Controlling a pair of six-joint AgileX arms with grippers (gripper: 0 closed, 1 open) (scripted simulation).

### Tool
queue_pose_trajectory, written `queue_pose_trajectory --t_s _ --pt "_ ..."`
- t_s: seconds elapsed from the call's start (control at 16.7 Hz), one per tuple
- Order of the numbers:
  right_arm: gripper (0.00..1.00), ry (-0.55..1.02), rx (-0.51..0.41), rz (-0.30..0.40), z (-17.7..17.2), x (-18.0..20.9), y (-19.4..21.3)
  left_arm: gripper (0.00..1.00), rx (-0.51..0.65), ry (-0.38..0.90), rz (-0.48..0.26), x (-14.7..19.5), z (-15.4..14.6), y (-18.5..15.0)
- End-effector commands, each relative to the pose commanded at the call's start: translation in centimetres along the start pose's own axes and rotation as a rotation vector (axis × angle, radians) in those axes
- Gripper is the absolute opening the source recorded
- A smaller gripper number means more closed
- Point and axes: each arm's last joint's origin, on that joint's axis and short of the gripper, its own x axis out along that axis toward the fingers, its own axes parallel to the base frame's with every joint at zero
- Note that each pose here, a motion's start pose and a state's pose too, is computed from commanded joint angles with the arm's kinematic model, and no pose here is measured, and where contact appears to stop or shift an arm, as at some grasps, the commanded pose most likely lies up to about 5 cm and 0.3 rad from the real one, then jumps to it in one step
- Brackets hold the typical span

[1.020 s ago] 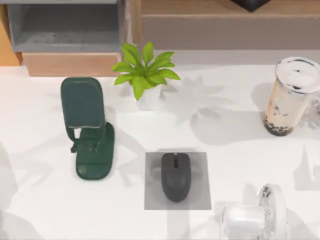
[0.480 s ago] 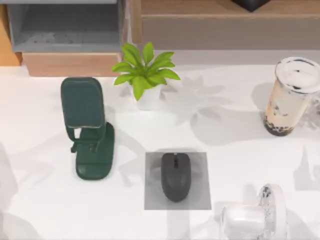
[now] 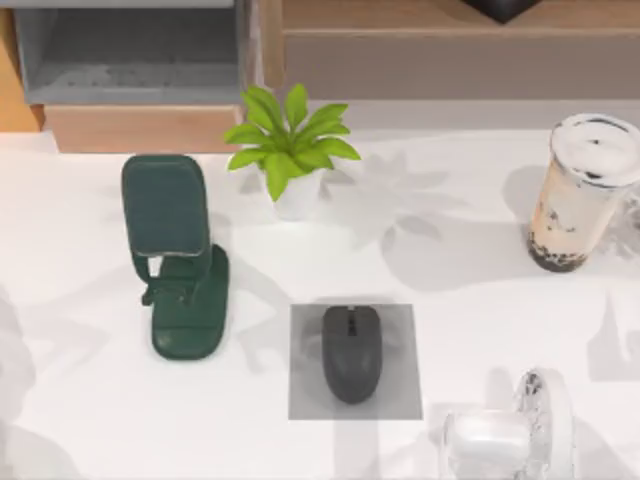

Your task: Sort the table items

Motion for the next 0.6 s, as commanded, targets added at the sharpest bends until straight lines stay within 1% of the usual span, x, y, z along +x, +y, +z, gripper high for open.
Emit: queue_pose_trajectory --t_s 0.42,0.48,0.6 --pt "1.0 0.0 0.0 0.0 0.0 0.0 0.0 0.0 0.0 0.0 0.0 0.0 0.0 0.0" --pt "1.0 0.0 0.0 0.0 0.0 0.0 0.0 0.0 -0.009 -0.016 0.0 -1.1 0.0 -0.1" --pt "1.0 0.0 0.0 0.0 0.0 0.0 0.0 0.0 -0.009 -0.016 -0.001 -1.5 0.1 -0.1"
